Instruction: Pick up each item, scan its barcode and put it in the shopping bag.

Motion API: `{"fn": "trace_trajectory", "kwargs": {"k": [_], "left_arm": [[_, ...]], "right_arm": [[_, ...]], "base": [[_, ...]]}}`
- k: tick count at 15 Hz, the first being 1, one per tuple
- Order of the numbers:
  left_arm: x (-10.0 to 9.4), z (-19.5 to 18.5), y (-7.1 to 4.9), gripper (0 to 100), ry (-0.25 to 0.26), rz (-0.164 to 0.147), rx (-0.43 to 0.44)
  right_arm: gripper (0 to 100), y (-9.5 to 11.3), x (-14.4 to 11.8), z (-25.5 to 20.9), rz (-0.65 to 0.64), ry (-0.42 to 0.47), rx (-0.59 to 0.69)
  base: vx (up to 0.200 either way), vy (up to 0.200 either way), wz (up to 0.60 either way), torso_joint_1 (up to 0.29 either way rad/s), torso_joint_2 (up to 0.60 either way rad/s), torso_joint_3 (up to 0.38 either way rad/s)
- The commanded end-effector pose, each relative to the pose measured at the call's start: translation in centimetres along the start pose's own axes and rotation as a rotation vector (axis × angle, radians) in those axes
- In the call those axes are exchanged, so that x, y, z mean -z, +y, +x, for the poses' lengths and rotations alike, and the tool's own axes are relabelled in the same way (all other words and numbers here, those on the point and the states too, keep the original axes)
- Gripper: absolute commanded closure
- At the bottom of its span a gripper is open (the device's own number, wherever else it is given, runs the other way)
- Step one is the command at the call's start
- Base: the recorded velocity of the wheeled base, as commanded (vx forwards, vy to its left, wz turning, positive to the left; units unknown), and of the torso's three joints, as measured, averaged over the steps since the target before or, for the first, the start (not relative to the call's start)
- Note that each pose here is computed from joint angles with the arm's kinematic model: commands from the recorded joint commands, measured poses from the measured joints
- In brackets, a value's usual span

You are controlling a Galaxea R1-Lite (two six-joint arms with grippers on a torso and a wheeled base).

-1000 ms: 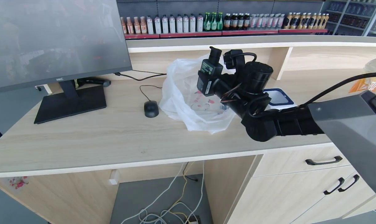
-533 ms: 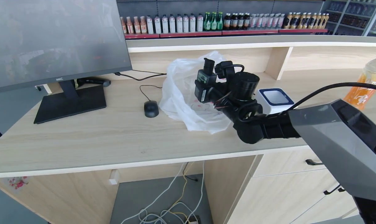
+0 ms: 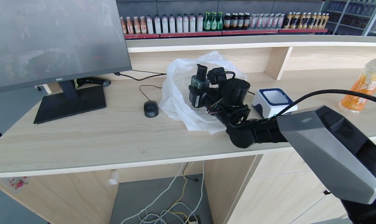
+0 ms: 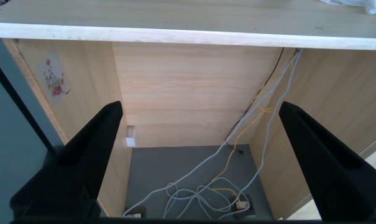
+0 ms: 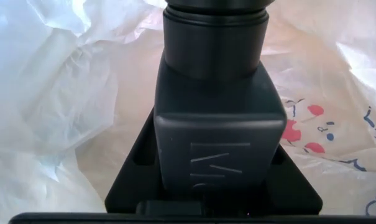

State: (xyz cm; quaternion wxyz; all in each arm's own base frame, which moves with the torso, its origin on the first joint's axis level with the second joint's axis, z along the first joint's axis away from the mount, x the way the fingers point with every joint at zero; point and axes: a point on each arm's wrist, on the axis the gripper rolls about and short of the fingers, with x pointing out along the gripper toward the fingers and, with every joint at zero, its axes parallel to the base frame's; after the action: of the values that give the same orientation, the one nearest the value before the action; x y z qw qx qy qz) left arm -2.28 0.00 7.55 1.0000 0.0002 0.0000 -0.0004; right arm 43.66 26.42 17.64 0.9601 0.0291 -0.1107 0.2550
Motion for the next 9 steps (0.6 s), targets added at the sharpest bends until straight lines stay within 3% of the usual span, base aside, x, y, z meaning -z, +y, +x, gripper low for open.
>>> {"fn": "trace_trajectory", "kwargs": {"k": [1,9], "left_arm": [[0.00,0.00,0.00,0,0.000,0.000,-0.001],[0.00,0.00,0.00,0,0.000,0.000,-0.001]], "right_arm": [[100,0.53,0.63,0.24,0.001,0.003,-0.011],[100,1.48,1.45,0.20,0.005,0.021,-0.029]], "base": [[0.000,0.000,0.00,0.000,0.00,0.000],[0.000,0.000,0.00,0.000,0.00,0.000]]}}
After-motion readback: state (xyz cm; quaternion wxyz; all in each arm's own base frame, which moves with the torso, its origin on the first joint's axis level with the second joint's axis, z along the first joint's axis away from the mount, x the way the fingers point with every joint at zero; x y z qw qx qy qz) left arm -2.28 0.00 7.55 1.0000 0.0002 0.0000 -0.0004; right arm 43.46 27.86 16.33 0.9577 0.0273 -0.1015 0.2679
